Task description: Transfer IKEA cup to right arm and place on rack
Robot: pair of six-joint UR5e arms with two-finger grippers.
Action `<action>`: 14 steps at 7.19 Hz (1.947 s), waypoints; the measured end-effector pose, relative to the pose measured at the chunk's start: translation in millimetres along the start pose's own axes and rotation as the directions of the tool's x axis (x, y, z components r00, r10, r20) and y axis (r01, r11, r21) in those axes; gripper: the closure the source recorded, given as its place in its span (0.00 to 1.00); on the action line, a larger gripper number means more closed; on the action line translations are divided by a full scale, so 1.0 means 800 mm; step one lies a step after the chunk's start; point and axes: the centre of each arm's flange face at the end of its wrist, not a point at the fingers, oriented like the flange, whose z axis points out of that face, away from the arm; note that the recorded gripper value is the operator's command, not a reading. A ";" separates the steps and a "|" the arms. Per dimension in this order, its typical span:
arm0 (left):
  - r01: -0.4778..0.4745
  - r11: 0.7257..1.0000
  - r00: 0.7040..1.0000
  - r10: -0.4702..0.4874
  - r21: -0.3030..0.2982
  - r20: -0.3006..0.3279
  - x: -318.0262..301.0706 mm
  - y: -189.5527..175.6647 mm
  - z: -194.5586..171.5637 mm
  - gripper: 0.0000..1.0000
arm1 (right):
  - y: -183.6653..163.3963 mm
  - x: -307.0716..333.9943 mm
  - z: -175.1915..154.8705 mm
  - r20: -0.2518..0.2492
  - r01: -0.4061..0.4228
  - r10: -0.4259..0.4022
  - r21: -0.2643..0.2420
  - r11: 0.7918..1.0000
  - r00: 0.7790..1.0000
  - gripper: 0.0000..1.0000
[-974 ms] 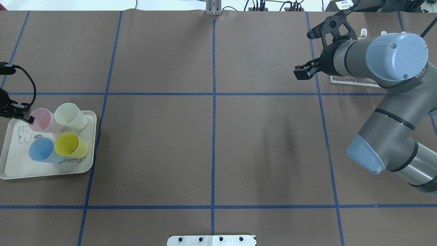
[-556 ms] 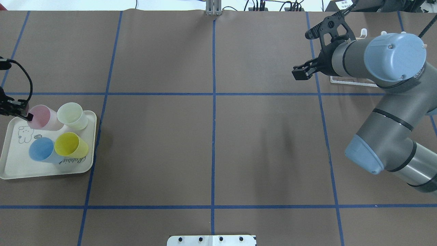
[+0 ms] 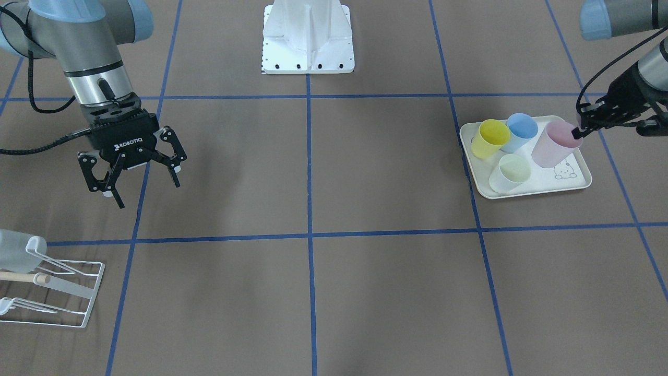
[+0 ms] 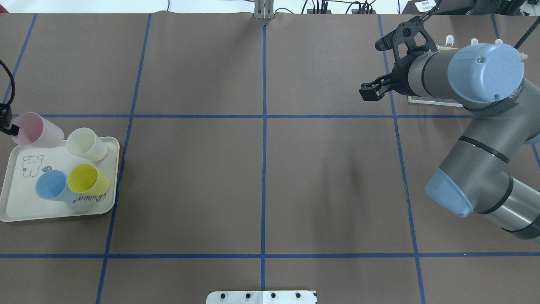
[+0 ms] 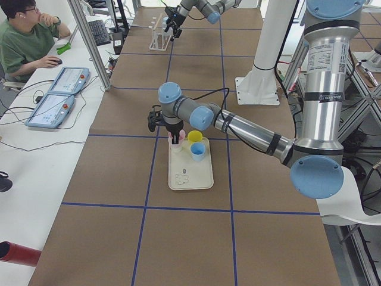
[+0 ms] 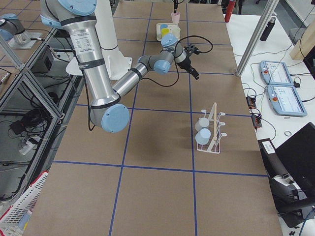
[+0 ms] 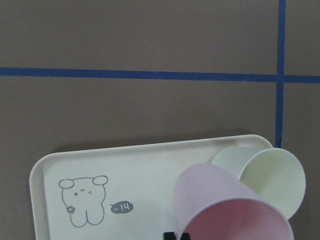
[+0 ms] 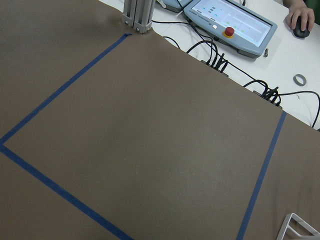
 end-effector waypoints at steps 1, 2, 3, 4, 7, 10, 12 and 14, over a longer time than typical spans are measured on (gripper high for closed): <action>0.009 1.000 1.000 -0.009 0.001 0.001 0.025 -0.001 -0.022 1.00 | 0.001 -0.005 0.001 0.003 0.006 -0.006 -0.001 1.000 1.000 0.01; 0.026 1.000 1.000 -0.026 0.006 -0.005 0.061 -0.013 -0.044 1.00 | 0.003 -0.013 0.004 0.007 0.015 -0.015 0.000 1.000 1.000 0.01; 0.061 0.998 0.998 -0.061 0.011 -0.028 0.101 -0.026 -0.064 1.00 | 0.005 -0.023 0.008 0.011 0.029 -0.029 0.021 0.999 1.000 0.01; 0.106 0.994 0.991 -0.106 -0.004 -0.078 0.142 -0.037 -0.081 1.00 | 0.006 -0.033 0.015 0.030 0.040 -0.043 0.077 0.996 0.999 0.01; 0.241 0.964 0.944 -0.259 -0.111 -0.204 0.278 -0.043 -0.114 1.00 | -0.009 -0.079 0.015 0.148 0.038 -0.079 0.259 0.965 0.986 0.01; 0.358 0.906 0.869 -0.412 -0.225 -0.275 0.354 -0.044 -0.119 1.00 | -0.062 -0.176 -0.008 0.201 0.027 -0.108 0.367 0.930 0.974 0.01; 0.425 0.864 0.811 -0.496 -0.271 -0.309 0.381 -0.062 -0.117 1.00 | -0.067 -0.226 -0.015 0.170 0.037 -0.123 0.436 0.899 0.978 0.01; 0.493 0.811 0.758 -0.578 -0.316 -0.302 0.409 -0.073 -0.125 1.00 | -0.055 -0.257 -0.025 0.176 0.019 -0.128 0.518 0.855 0.976 0.01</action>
